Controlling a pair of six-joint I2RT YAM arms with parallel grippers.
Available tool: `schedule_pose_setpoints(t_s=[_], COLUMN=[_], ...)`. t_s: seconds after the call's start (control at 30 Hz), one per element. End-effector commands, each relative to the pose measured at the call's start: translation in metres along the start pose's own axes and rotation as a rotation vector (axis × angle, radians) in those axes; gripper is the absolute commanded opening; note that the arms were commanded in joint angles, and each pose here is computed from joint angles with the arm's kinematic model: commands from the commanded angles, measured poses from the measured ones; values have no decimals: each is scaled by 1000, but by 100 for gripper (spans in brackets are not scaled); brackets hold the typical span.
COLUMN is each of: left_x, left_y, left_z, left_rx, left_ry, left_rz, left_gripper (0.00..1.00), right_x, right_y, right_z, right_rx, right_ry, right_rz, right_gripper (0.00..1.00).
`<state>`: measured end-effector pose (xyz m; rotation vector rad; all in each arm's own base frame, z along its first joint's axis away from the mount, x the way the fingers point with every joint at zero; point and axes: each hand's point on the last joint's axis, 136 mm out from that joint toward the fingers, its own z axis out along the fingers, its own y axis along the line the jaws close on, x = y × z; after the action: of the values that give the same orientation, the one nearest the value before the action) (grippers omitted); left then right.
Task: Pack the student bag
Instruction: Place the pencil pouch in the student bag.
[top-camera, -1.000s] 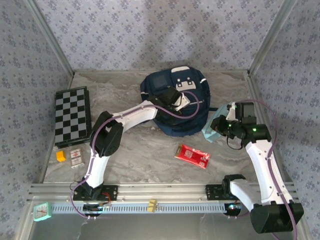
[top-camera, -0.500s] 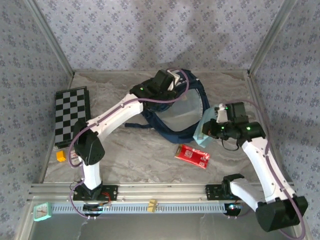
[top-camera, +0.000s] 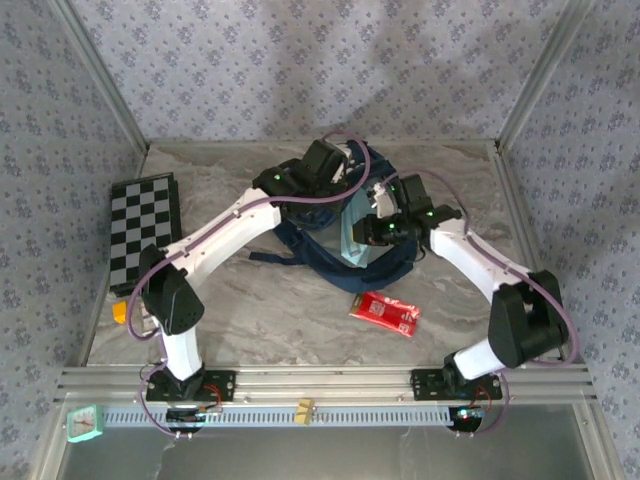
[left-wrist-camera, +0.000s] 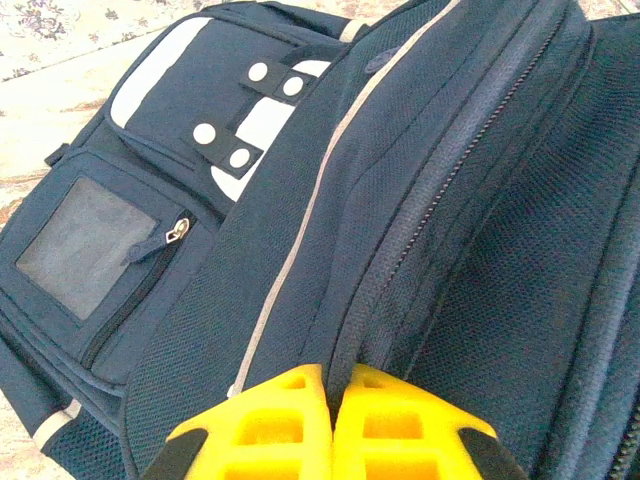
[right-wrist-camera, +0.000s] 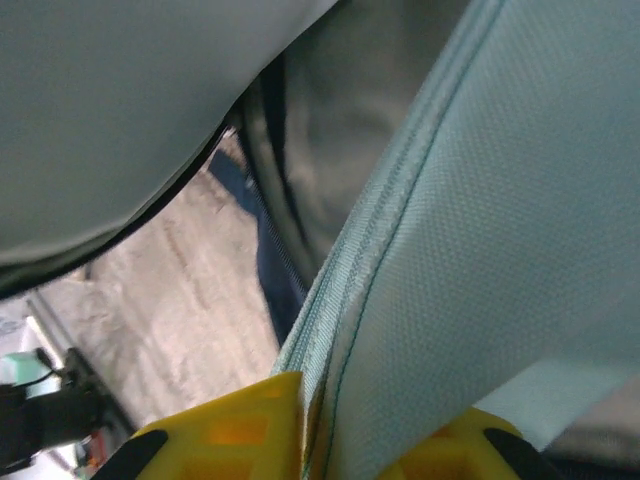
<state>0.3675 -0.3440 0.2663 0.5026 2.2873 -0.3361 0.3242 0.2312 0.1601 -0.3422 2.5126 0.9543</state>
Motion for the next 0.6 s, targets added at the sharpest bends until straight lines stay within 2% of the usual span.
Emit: schedule_pose_setpoints(t_s=[0.0,0.1,0.17,0.27,0.3,0.4,0.57], left_x=[-44,-43,-43,-40,-39,-37,-37], left_y=[2,4,6,9,9,8,6], left_z=[-48,-48,-48,-45,-44,-41,-39], left_rx=[25,24,23,18,24,36,46], left_ry=[-163,-157,-160,-152,-150,-142,-138], left_rz=[-84,-90,-88,-91,-97,-101,-103], left_gripper=[0,0,0,0,0,0,0], right_x=[-34,-29,-21,-5,4,31,55], right_y=[-11,-19,-9,2,-1,-4,6], right_z=[5,4,-5,-21,-23,-17,7], right_rx=[141,175,152,111,119,85,52], right_ry=[-130,-121,-136,-172,-171,-144,-126], right_rz=[-163,-151,-160,-121,-79,27,84], right_gripper=[33,44,51,54,53,43,36])
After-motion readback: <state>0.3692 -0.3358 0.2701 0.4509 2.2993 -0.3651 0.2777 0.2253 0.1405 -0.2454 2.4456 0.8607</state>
